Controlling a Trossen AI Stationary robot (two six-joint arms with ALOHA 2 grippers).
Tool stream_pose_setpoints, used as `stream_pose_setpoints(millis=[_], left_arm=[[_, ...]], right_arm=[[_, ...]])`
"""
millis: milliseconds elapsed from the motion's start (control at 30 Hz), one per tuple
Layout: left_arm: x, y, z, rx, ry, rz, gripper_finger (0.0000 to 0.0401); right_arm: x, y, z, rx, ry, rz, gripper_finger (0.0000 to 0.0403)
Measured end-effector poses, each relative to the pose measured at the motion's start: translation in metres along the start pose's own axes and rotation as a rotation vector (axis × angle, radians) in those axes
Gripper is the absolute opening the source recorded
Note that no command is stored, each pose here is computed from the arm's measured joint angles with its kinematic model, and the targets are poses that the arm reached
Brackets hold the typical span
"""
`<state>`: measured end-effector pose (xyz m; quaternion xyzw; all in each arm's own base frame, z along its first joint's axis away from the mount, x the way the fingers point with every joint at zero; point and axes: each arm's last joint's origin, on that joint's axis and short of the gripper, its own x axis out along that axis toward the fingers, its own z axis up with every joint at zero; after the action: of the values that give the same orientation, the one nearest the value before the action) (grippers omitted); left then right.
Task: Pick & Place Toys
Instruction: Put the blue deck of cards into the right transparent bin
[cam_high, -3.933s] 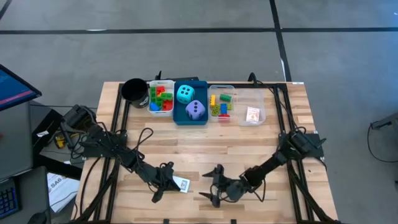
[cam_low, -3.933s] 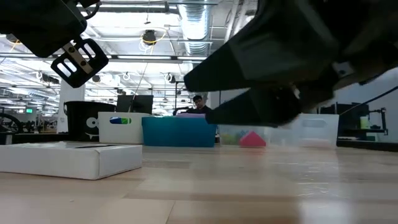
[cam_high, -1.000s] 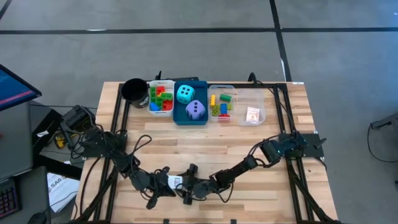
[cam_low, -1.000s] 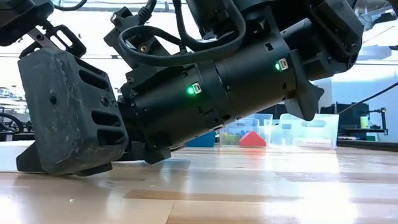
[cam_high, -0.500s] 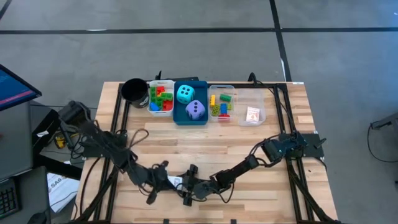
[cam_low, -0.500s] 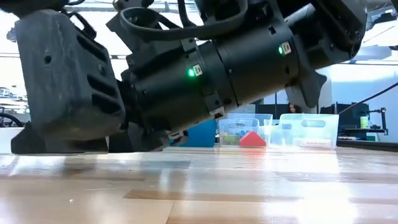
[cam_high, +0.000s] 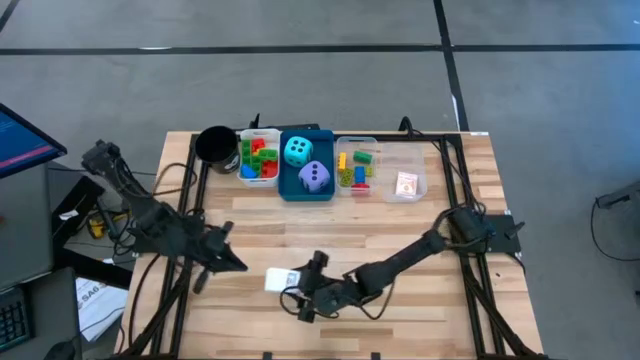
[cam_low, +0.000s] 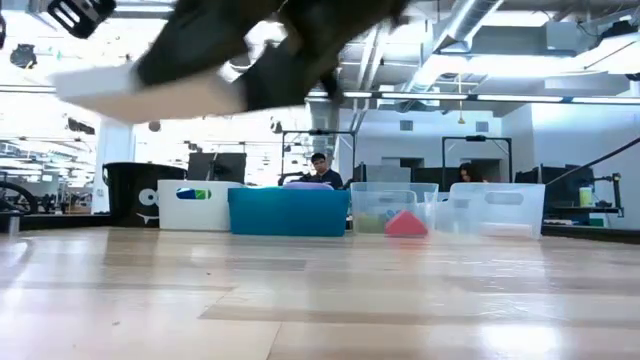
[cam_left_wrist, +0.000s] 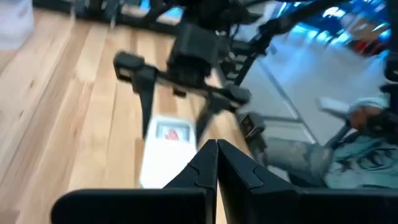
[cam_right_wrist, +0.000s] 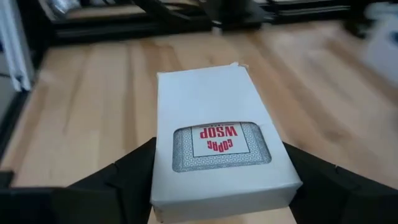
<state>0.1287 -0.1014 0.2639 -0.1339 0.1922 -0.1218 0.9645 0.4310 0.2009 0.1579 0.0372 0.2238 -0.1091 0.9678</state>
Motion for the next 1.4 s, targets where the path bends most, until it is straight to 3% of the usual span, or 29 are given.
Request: stream_pose_setpoints(millis=[267,433,600,800,1033,1400], left_arm=[[-0.015,0.010,-0.020,0.018,-0.067,-0.034,0.0000],[-0.008,0.018,-0.035,0.021,-0.092,0.037,0.0000],[-0.007,0.021,-0.037,0.018,-0.130,0.118,0.0000],[-0.008,0.022,-0.036,0.017,-0.153,0.161,0.0000],[-0.008,0.022,-0.036,0.018,-0.153,0.161,0.0000],[-0.008,0.024,-0.036,0.017,-0.171,0.200,0.0000]], right_arm=[[-0.097,-0.019,0.043,-0.061,0.113,-0.246,0.0281],[-0.153,-0.051,0.050,-0.038,0.094,-0.522,0.0281],[-0.184,-0.093,0.048,0.052,0.057,-0.788,0.0281],[-0.168,-0.133,0.042,0.139,0.023,-0.913,0.0281],[-0.150,-0.189,0.013,0.283,0.064,-1.164,0.0281],[-0.155,-0.236,-0.017,0.375,0.068,-1.359,0.0281]])
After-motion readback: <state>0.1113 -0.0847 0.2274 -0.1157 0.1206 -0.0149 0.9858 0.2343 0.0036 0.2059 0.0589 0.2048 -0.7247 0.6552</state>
